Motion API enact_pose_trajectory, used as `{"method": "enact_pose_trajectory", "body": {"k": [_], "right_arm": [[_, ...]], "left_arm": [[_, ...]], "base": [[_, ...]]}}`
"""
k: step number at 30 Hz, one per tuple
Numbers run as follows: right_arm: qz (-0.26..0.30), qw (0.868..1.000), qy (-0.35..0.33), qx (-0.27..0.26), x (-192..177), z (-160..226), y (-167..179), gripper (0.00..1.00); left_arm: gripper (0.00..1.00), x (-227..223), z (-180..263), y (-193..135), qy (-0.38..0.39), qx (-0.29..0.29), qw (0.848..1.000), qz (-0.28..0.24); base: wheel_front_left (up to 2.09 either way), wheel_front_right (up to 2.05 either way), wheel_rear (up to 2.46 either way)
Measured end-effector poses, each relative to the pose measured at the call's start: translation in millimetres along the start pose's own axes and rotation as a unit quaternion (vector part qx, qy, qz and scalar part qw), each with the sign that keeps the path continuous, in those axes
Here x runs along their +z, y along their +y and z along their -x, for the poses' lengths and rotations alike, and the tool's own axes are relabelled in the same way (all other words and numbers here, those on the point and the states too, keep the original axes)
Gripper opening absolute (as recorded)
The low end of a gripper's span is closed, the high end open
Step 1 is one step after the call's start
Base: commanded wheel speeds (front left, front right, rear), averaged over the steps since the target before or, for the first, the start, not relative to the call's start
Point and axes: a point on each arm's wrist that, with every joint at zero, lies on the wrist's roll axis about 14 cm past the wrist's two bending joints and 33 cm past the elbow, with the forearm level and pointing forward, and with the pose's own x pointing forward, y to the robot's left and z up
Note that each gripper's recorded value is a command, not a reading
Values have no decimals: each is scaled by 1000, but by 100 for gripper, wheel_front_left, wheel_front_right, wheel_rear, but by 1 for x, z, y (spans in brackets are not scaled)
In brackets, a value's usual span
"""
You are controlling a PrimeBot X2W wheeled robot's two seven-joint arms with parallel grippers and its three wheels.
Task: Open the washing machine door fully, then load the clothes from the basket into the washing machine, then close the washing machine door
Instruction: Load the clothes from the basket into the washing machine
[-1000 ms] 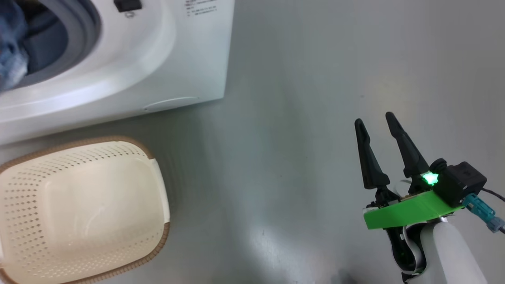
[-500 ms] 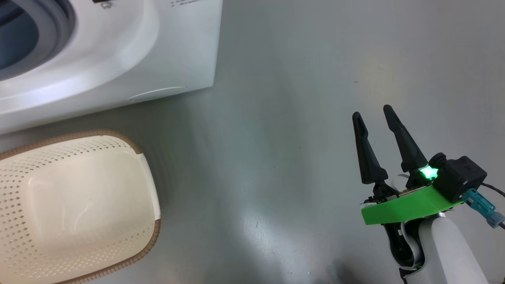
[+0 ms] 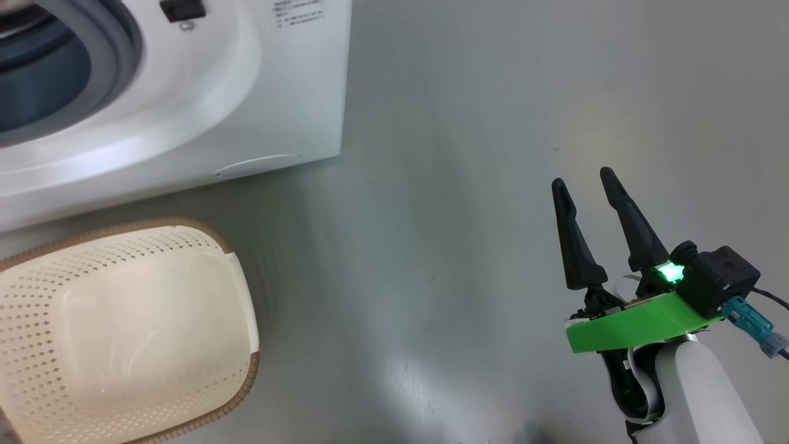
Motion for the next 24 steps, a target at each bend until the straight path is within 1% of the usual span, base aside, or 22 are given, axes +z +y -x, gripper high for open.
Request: {"method": "enact_pose_trajectory", "body": {"k": [11,19,24], "right_arm": [[3,1000,-21,6,17,3,6,100],[6,1000,-28,10,24,8,10,100],[8,999,-29,14,26,13,14,100]], "left_arm": [[100,-6,39,-2,4,13,1000,25],[100,-11,73,2,15,18,1000,20],[100,-11,98,6,22,19,1000,1]], "base": [[0,0,0],[0,0,0],[0,0,0]]}}
